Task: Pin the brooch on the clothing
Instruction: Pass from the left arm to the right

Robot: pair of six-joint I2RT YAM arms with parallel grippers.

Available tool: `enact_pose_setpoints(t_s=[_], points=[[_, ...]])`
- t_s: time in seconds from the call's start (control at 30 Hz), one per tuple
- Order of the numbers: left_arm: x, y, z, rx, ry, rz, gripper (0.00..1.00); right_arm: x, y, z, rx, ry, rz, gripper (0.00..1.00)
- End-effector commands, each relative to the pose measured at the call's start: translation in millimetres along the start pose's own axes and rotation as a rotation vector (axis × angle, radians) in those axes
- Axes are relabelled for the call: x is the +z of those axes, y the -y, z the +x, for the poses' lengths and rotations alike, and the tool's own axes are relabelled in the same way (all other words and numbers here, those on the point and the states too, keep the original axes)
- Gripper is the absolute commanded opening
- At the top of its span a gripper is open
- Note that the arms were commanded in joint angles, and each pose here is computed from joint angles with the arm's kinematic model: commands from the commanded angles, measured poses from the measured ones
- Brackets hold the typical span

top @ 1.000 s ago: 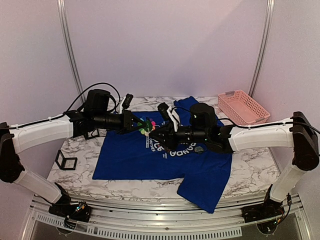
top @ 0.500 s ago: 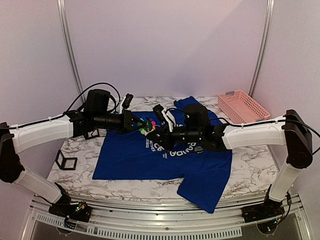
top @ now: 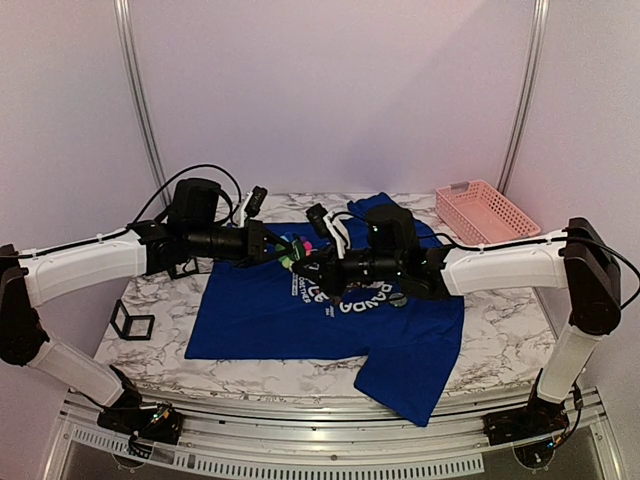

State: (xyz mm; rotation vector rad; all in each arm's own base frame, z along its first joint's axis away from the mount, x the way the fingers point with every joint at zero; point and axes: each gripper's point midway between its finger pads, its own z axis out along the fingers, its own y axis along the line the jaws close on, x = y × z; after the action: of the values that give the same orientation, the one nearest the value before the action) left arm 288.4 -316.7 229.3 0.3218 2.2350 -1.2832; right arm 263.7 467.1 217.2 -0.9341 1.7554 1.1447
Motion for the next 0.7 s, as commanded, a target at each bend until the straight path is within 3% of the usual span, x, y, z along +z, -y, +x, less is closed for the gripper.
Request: enact_pose_setpoints(t_s=[0.0, 0.23, 0.4, 0.5, 0.6, 0.67], points=[[1.4, 8.6, 3.2, 0.018, -0.006, 0.040, 0.00, 1.7, -1.2, -11.6, -0.006, 0.026, -0.025, 0.06], [2.9, 14.8, -2.5, 0.025, 0.017, 0.092, 0.00, -27.9, -26.0, 13.7, -0.039, -0.043, -0.135, 0.24], [5.3, 19.2, -2.2, 0.041, 0.008, 0.117, 0.00, -59.3, -47.3, 4.0, -0.058, -0.055, -0.216, 0.39], [6.1, 29.3, 2.1, 0.081, -0.008, 0.146, 0.00, -77.1, -41.6, -11.5, -0.070, 0.009, -0.193, 0.52], [7.9, 38.8, 8.5, 0.117, -0.030, 0.167, 0.00, -91.3, -26.6, -29.0, -0.047, 0.105, -0.133, 0.74], [9.1, 42.3, 11.2, 0.135, -0.044, 0.171, 0.00, -93.1, -20.5, -35.3, -0.045, 0.139, -0.098, 0.79]])
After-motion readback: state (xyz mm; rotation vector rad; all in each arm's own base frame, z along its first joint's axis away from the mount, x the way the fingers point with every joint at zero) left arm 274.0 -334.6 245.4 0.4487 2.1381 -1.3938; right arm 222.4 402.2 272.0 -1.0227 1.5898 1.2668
